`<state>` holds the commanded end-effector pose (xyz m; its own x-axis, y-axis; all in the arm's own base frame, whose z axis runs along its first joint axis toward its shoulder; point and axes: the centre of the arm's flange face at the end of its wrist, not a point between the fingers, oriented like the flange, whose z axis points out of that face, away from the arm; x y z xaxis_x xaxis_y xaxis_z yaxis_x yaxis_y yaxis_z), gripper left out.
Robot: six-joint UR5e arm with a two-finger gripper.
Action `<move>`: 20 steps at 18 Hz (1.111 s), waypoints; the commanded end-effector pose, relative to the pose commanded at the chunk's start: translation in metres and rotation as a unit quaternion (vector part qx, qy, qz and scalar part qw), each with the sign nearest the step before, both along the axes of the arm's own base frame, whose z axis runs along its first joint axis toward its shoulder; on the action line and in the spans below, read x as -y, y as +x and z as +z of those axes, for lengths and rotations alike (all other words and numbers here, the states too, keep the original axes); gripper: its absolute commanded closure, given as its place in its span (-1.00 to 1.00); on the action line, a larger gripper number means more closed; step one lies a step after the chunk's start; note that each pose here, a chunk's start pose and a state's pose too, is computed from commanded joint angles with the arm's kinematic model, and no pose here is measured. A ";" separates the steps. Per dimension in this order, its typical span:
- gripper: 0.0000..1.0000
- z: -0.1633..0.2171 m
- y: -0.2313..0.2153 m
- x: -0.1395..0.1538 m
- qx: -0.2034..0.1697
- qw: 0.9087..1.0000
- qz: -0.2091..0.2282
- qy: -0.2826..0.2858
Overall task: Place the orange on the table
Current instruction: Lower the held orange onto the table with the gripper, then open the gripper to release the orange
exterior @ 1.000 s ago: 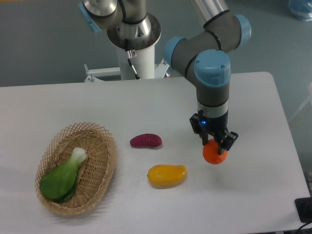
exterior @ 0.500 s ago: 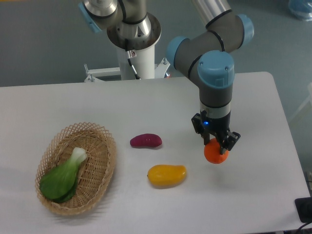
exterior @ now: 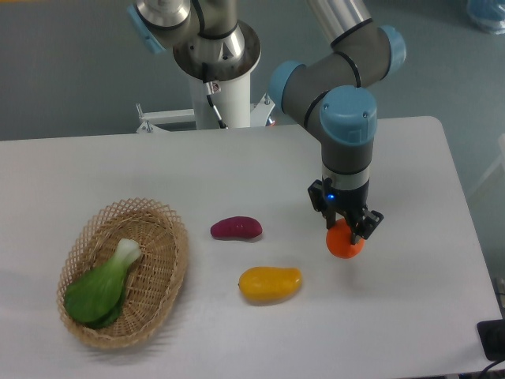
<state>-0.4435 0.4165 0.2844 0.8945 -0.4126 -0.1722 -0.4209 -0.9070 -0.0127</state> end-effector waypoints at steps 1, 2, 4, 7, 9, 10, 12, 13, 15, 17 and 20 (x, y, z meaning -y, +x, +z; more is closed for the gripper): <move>0.06 -0.008 0.004 0.003 0.007 1.000 -0.011 -0.006; 0.06 -0.013 0.003 0.009 0.007 1.000 -0.019 -0.009; 0.06 -0.018 0.003 0.014 -0.001 1.000 -0.024 -0.006; 0.05 -0.021 0.006 0.014 -0.004 1.000 -0.026 -0.005; 0.05 -0.021 0.007 0.013 -0.004 1.000 -0.026 -0.005; 0.05 -0.021 0.008 0.012 -0.004 1.000 -0.026 -0.005; 0.03 -0.023 0.009 0.011 -0.004 1.000 -0.023 -0.005; -0.02 -0.024 0.009 0.011 -0.003 1.000 -0.022 -0.005; -0.28 -0.027 0.011 0.011 0.001 1.000 -0.013 -0.006; -0.45 -0.031 0.013 0.012 0.005 1.000 -0.009 -0.008; -1.00 -0.028 0.013 0.012 0.003 1.000 -0.004 -0.005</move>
<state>-0.4306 0.4044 0.2562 0.8919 -0.4223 -0.1619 -0.4288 -0.9034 -0.0061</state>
